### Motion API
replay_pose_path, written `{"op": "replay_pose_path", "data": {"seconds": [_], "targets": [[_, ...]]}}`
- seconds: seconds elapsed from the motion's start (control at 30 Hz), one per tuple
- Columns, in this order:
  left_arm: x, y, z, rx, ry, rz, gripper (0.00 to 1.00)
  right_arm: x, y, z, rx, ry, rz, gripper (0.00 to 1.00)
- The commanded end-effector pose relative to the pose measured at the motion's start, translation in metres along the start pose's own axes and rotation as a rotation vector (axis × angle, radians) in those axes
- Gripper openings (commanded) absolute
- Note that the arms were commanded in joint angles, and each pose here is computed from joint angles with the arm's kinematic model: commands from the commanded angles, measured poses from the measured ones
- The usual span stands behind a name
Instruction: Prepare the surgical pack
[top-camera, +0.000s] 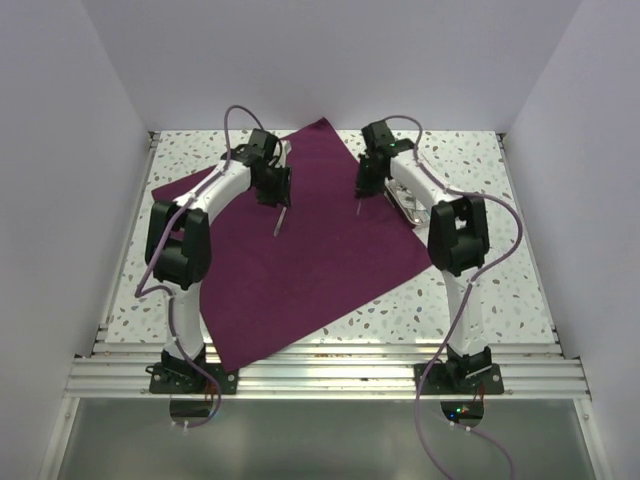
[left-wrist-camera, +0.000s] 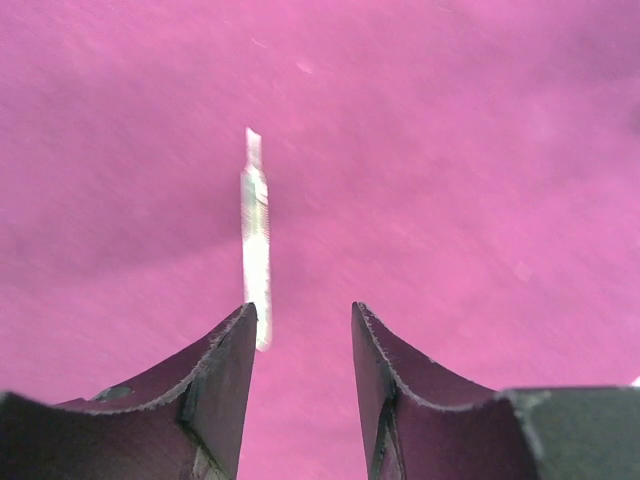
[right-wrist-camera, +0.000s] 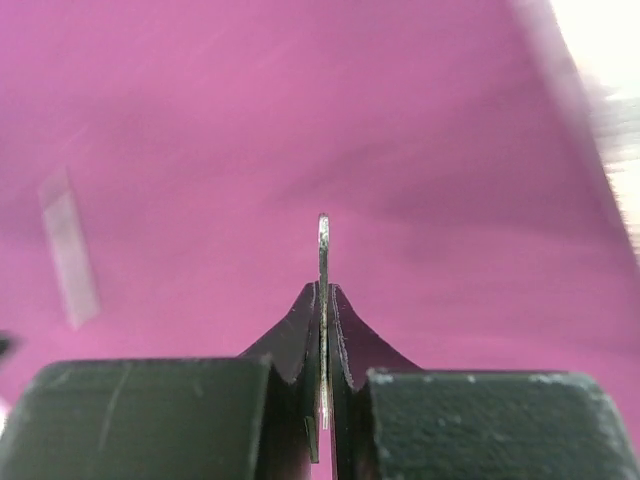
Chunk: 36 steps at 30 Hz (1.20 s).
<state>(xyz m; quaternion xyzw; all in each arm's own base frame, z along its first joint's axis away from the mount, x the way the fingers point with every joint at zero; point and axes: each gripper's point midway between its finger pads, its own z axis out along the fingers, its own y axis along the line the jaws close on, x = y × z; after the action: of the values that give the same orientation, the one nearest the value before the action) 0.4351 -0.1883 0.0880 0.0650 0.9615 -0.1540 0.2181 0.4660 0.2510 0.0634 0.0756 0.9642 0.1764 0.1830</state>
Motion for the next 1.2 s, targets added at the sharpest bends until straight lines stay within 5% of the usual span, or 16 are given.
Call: {"op": "replay_pose_path", "data": {"seconds": [0.0,0.37,0.43,0.47,0.57,0.67,1.17], "targets": [[-0.011,0.031,0.015,-0.158,-0.017,0.035,0.47,-0.069,-0.08,-0.092,0.366,-0.219,-0.167,0.0],[-0.004,0.037,0.032,-0.239,-0.008,0.044,0.52,-0.106,-0.169,-0.11,0.765,-0.246,-0.397,0.01],[0.0,0.036,0.036,-0.241,0.003,0.051,0.53,-0.104,-0.176,-0.104,0.782,-0.225,-0.407,0.11],[0.002,0.036,0.037,-0.24,0.008,0.052,0.53,-0.103,-0.18,-0.101,0.788,-0.211,-0.403,0.24],[0.001,0.037,0.04,-0.248,0.005,0.056,0.54,-0.106,-0.177,-0.102,0.768,-0.216,-0.369,0.44],[-0.005,0.038,0.044,-0.264,-0.005,0.061,0.54,-0.109,-0.168,-0.106,0.731,-0.232,-0.331,0.5],[-0.04,0.029,0.057,-0.319,-0.117,0.092,0.49,-0.094,-0.129,-0.118,0.552,-0.236,-0.239,0.54]]}}
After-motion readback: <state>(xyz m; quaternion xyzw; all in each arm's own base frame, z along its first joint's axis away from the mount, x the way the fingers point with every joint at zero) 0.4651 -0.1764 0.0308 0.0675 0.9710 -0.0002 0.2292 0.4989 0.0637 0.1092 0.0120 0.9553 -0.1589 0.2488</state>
